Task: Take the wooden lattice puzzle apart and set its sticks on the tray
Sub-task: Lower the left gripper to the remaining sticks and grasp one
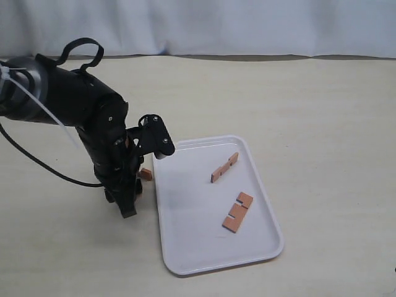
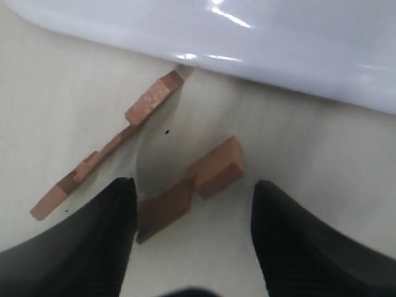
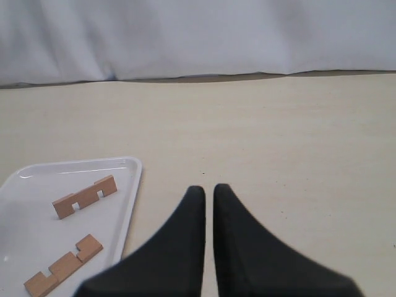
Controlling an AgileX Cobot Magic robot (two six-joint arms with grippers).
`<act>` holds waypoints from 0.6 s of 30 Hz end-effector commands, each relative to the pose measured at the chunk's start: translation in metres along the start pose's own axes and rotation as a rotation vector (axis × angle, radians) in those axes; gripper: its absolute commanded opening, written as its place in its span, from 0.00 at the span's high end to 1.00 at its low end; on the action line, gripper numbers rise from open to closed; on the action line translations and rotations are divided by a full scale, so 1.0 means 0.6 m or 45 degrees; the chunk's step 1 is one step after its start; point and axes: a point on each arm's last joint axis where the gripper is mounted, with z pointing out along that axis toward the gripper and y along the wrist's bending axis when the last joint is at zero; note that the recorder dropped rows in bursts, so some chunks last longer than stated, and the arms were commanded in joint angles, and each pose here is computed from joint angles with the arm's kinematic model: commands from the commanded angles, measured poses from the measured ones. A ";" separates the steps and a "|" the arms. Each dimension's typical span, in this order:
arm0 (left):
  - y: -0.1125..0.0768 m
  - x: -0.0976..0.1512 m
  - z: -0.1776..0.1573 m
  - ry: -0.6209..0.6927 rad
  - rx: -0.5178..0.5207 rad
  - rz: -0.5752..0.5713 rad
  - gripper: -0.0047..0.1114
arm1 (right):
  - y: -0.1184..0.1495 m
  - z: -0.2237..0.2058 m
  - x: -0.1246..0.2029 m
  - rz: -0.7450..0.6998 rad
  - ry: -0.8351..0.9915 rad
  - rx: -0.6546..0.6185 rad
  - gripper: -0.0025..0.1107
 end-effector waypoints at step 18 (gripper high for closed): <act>0.005 -0.004 0.000 -0.029 -0.026 0.041 0.96 | 0.000 0.000 0.001 -0.003 -0.007 -0.004 0.94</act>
